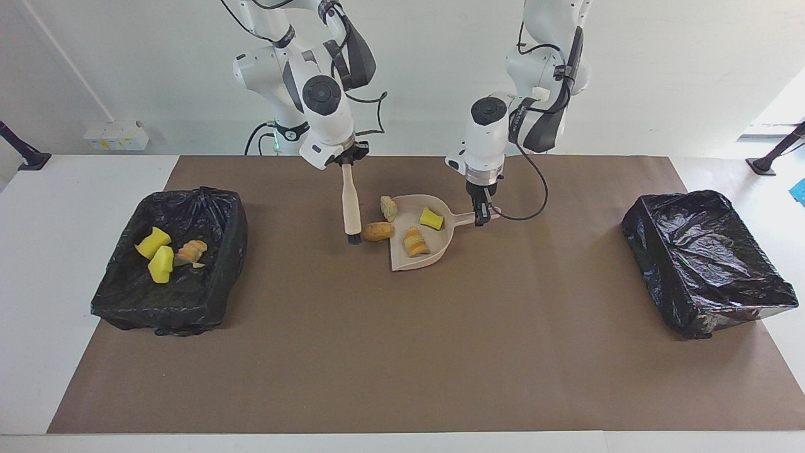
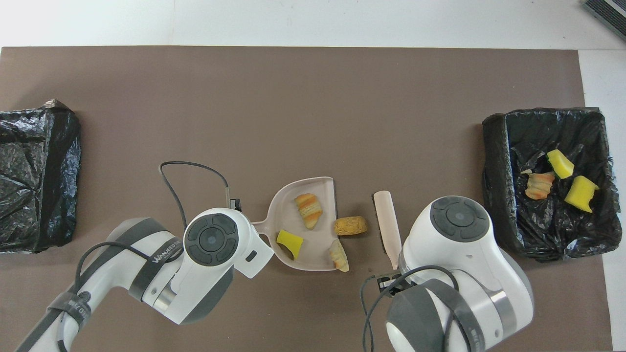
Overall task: Sweep and dump trash in bin
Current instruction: 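Brush the crusts and sponge into the dustpan held by the left gripper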
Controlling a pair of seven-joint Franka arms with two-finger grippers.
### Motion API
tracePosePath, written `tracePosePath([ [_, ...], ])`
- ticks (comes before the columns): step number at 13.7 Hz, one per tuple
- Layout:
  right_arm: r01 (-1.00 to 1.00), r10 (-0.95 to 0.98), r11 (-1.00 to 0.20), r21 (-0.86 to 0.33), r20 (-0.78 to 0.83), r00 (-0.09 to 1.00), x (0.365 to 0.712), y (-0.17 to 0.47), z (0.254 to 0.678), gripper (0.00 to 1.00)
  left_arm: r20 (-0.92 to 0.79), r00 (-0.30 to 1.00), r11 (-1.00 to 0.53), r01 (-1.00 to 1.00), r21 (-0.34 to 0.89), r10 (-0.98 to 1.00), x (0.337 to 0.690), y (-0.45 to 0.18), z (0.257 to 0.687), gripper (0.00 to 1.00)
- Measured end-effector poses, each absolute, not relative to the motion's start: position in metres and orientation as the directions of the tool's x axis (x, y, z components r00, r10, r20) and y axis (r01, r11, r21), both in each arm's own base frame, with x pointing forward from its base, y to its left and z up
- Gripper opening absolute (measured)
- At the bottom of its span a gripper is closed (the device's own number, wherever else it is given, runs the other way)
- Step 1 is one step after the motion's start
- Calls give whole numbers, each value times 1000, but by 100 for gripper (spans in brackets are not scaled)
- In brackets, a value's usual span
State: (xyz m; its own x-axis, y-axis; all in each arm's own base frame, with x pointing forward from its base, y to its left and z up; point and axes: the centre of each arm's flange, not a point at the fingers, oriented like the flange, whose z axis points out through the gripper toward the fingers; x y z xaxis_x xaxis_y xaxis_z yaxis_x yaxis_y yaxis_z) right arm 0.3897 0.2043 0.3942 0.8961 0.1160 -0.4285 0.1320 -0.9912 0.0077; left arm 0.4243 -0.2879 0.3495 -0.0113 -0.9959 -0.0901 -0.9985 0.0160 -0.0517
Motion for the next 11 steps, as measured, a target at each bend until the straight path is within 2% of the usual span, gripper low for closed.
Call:
tracePosePath([
  [4,127,108,-992,11,-458,882,370,200,346,26,-90,-11,16,-999,-52,-996,424,-288,349,31],
  [11,-23,99,-958,-285,-405,909,360,274,348,26,-89,-11,16,-998,-53,-996,424,-288,349,31],
])
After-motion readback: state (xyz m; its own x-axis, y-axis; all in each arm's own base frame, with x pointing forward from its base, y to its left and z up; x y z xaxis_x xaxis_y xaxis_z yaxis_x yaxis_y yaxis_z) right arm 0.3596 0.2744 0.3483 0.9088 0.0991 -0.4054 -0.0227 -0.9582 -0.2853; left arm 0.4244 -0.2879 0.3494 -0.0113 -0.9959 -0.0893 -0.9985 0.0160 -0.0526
